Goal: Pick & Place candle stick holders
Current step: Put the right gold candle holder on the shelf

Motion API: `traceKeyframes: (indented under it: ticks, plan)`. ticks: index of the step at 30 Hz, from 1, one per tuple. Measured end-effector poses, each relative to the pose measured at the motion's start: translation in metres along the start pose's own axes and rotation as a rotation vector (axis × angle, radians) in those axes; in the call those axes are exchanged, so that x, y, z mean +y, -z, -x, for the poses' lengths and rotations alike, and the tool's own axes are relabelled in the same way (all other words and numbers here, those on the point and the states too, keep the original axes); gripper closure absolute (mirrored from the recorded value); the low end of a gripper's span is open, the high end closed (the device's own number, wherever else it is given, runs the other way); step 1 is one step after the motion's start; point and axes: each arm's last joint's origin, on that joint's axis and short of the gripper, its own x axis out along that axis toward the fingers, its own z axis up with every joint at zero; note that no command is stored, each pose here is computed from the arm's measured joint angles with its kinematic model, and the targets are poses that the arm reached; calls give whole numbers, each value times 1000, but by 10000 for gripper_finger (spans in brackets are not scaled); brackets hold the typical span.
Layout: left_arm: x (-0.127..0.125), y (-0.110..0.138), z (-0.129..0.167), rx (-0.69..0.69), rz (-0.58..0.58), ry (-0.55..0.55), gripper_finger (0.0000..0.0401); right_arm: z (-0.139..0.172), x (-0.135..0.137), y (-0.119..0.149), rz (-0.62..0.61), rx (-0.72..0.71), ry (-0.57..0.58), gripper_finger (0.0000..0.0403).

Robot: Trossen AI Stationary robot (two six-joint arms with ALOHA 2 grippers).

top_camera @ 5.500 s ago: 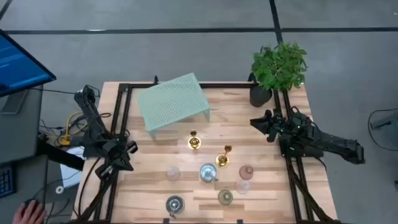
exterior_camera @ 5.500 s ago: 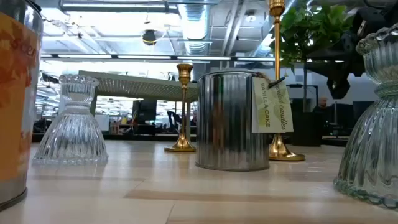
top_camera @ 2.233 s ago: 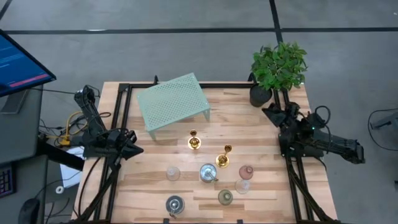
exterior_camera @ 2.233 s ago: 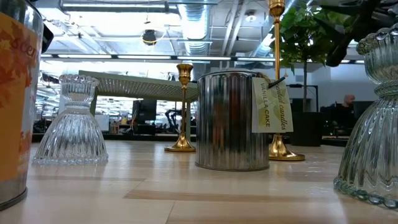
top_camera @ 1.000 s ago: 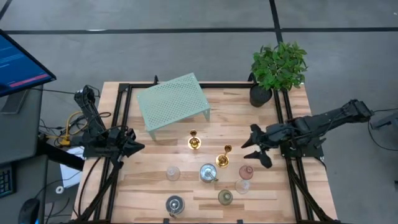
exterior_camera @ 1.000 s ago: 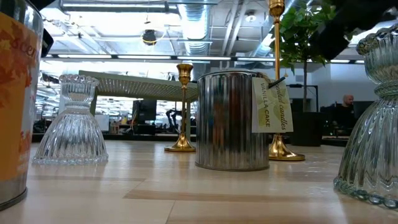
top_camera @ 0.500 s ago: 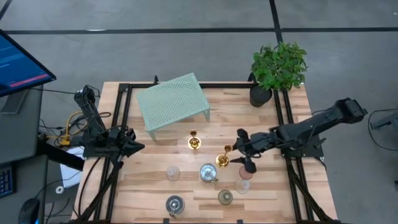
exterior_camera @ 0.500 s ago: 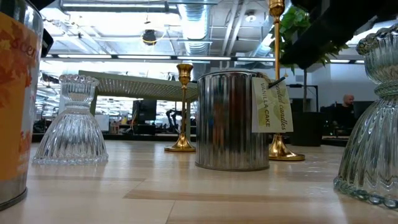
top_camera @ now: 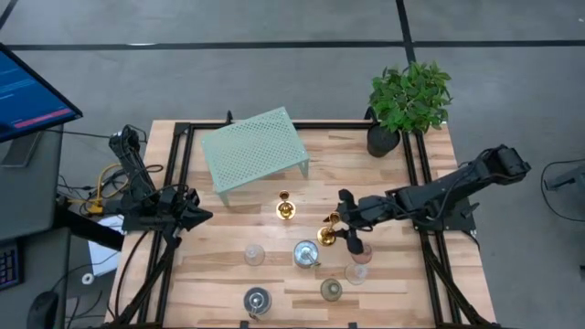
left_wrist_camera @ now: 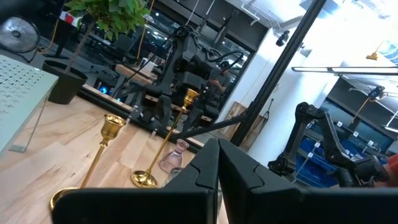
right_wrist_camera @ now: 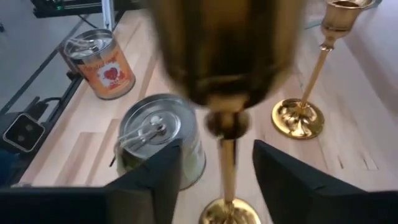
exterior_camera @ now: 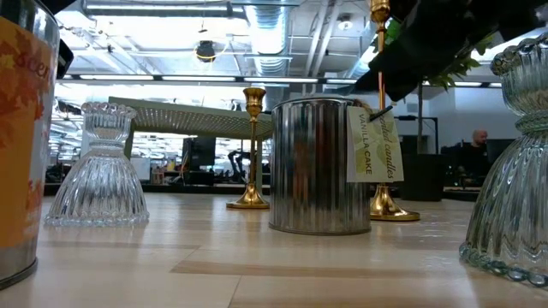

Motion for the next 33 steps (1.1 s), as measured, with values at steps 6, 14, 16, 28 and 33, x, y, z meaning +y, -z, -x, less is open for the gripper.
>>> traceKeyframes:
  ticks: [6, 14, 16, 28, 33]
  plan:
    - [0, 0, 0, 2, -4, -1, 393, 1, 1, 3, 7, 25, -1, 313]
    - [0, 0, 0, 2, -5, 0, 393, 1, -1, 0, -20, 0, 50, 390]
    - [0, 0, 0, 2, -5, 0, 393, 1, -3, -4, -34, -6, 58, 395]
    - [0, 0, 0, 3, -7, -1, 393, 51, -30, -95, -50, -4, 205, 400]
    - [0, 1, 0, 3, -8, -1, 393, 81, -46, -141, -25, -83, 283, 401]
